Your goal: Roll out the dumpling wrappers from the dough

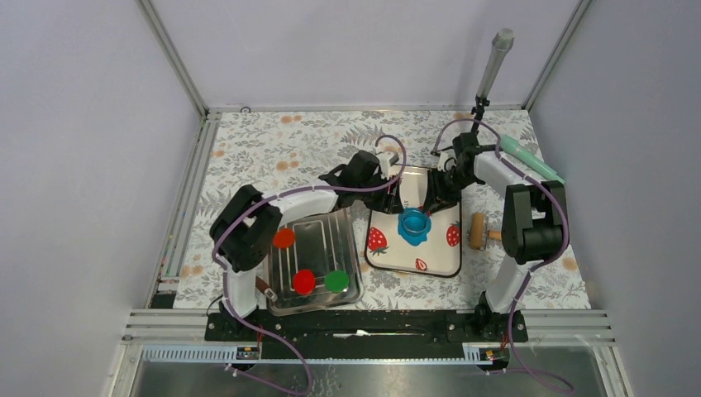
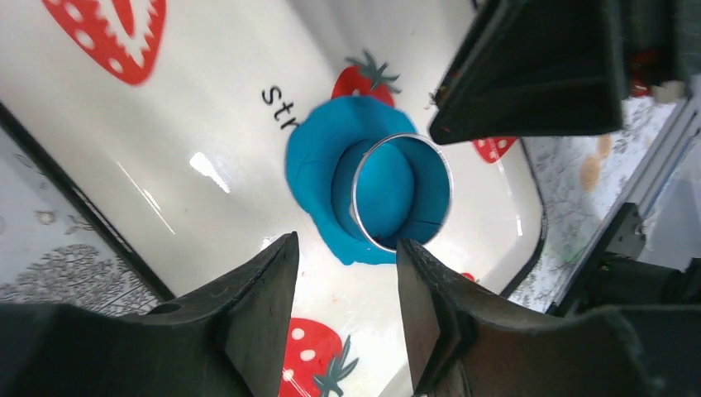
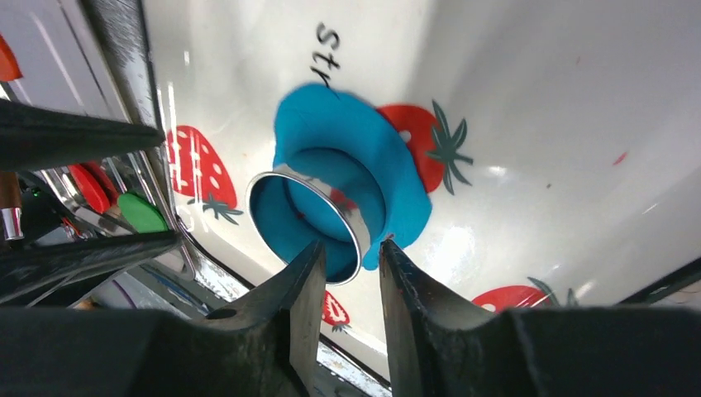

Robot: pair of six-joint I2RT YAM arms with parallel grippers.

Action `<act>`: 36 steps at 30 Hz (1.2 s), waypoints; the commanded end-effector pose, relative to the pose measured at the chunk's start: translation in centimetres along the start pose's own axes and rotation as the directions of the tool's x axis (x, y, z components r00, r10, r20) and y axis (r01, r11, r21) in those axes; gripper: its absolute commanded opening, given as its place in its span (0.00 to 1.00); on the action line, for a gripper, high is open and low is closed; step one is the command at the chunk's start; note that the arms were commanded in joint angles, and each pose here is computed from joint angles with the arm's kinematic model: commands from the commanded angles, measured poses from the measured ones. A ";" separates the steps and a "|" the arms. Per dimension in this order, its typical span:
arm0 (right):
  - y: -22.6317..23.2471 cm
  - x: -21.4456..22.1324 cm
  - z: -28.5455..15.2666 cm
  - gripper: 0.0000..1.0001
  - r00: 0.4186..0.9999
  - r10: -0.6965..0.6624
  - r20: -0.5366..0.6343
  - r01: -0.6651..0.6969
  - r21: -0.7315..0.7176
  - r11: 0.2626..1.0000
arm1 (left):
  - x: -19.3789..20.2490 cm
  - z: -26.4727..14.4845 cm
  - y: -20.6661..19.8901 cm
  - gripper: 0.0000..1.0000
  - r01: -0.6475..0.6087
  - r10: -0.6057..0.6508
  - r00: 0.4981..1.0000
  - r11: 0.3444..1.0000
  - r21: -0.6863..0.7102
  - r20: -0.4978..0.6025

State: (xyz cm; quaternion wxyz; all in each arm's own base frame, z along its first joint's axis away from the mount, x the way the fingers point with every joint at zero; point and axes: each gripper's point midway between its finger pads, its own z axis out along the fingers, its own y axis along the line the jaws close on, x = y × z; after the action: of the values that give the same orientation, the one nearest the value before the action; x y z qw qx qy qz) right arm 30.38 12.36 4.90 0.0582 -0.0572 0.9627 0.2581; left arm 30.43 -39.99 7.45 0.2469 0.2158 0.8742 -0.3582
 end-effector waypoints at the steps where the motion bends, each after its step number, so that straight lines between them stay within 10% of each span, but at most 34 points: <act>1: 0.5 -2.2 -2.1 0.38 0.996 -0.081 0.043 0.080 0.015 0.997 | -4.4 -3.8 -2.7 0.51 -0.072 0.066 0.990 0.996 0.048 0.122; 6: 1.5 -2.9 -1.1 0.38 0.989 -0.143 0.038 0.146 -0.084 0.986 | -1.9 -4.3 -5.4 0.48 -0.322 0.296 0.942 0.930 0.179 0.160; 13: 1.7 -3.0 -0.3 0.42 0.964 -0.265 0.002 0.262 -0.166 0.951 | 0.7 -2.9 -7.3 0.47 -0.666 0.626 0.746 0.709 0.233 0.229; 22: 1.2 -2.7 0.8 0.36 0.944 -0.331 -0.007 0.324 -0.184 0.928 | 1.4 -0.5 -8.0 0.45 -0.745 0.712 0.664 0.606 0.279 0.228; 36: 0.6 -1.4 2.0 0.33 0.933 -0.357 -0.051 0.341 -0.199 0.919 | 1.5 2.5 -6.5 0.41 -0.763 0.738 0.646 0.615 0.200 0.195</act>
State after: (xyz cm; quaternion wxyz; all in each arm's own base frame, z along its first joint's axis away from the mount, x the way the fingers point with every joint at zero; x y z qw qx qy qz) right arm 32.77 13.54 3.91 0.0710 -0.2297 0.9176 0.3166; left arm 24.60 -43.84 6.44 0.3344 0.5704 0.6627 -0.3517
